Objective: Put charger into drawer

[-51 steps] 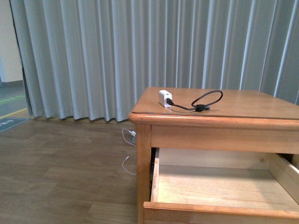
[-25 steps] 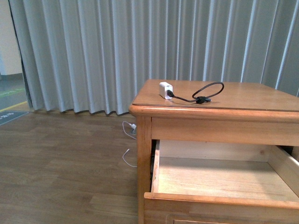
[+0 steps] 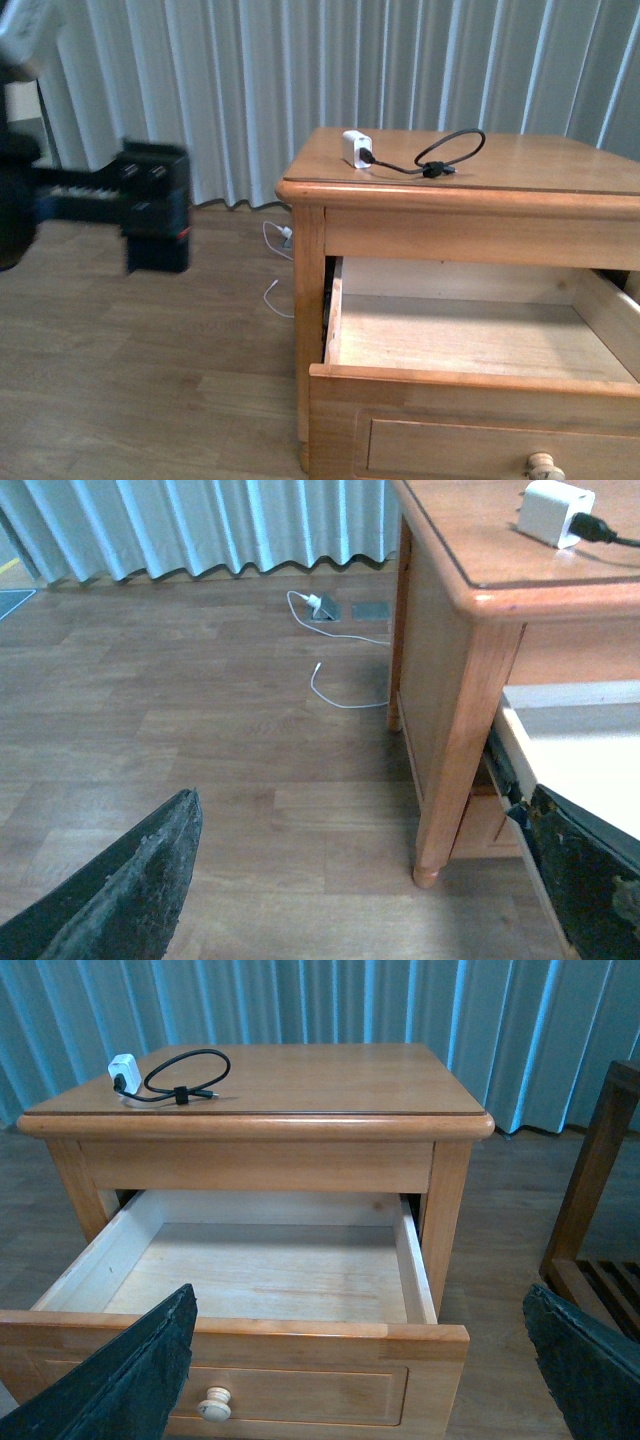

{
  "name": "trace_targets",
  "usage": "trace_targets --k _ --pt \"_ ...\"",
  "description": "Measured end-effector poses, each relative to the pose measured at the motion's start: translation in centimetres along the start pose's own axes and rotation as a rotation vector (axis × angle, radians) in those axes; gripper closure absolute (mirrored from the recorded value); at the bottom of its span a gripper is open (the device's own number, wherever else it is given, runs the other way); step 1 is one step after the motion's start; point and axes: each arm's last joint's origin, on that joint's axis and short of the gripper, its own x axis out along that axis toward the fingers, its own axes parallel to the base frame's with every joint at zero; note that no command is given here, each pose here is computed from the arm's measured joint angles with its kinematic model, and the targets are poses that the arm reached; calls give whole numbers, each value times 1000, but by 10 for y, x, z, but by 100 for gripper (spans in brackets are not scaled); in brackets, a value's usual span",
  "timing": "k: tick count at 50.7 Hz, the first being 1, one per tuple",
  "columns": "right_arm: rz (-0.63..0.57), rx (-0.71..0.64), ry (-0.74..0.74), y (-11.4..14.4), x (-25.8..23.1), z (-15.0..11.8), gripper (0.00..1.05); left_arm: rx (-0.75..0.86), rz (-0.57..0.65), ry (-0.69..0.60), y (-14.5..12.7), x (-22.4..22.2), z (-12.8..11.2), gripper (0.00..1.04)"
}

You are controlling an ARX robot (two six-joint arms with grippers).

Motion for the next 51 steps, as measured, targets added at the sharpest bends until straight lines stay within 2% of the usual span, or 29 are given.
trace_targets --k 13,24,43,51 --pt "0 0 0 0 0 0 8 -104 -29 14 -55 77 35 6" --pt "1 0 0 0 0 0 8 -184 -12 21 -92 131 53 6" --pt "0 0 0 0 0 0 8 -270 41 58 -128 205 58 6" --pt "0 0 0 0 0 0 8 -274 48 71 -135 221 56 6"
